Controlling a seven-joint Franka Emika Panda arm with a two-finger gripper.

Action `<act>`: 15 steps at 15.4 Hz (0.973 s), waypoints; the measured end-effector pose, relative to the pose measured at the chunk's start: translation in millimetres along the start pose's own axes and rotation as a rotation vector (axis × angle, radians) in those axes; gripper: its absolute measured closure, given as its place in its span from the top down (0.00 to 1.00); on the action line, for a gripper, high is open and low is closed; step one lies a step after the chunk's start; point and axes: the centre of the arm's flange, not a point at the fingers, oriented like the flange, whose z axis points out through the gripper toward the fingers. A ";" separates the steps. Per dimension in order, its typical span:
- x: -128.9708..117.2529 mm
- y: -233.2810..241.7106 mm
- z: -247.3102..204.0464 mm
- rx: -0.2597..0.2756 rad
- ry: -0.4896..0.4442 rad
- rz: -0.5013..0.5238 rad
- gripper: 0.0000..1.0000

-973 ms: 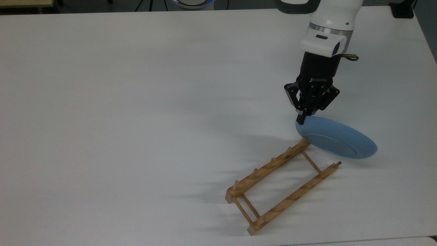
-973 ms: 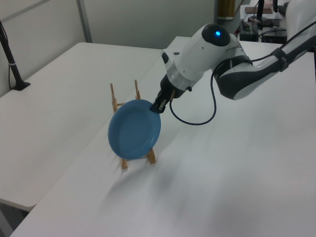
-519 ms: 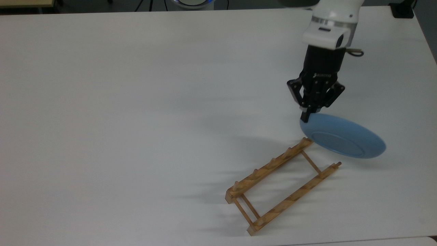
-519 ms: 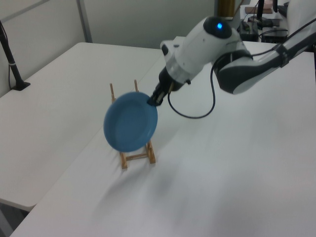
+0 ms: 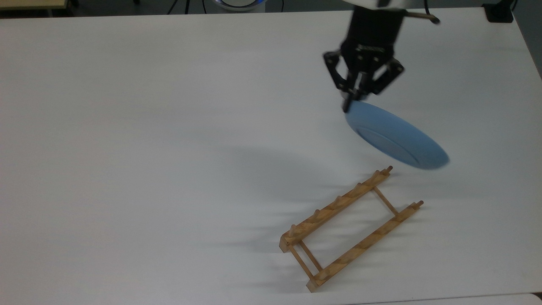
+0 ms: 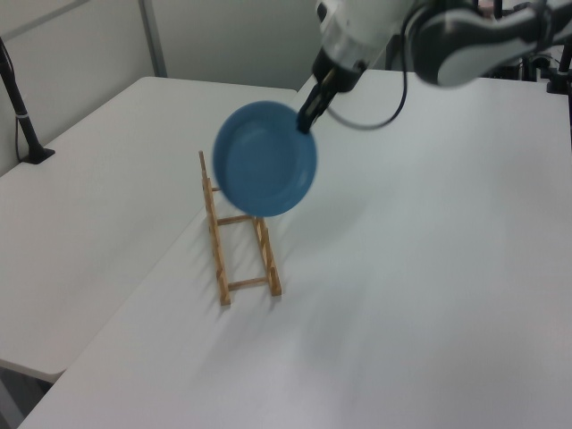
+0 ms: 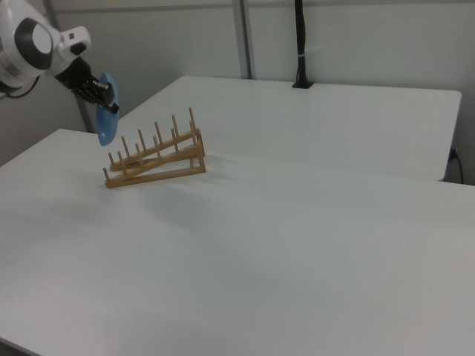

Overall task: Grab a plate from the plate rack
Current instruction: 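Lift the blue plate up out of the wooden rack, then carry the plate away from the rack and lower it onto the table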

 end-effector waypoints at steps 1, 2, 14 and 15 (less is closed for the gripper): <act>1.2 17.8 -6.5 0.016 -0.052 -0.020 0.07; 2.1 37.7 -13.4 0.030 -0.099 -0.045 0.07; -36.4 288.9 -31.0 0.228 -0.531 -0.372 0.07; -43.4 307.8 -26.9 0.248 -0.561 -0.393 0.07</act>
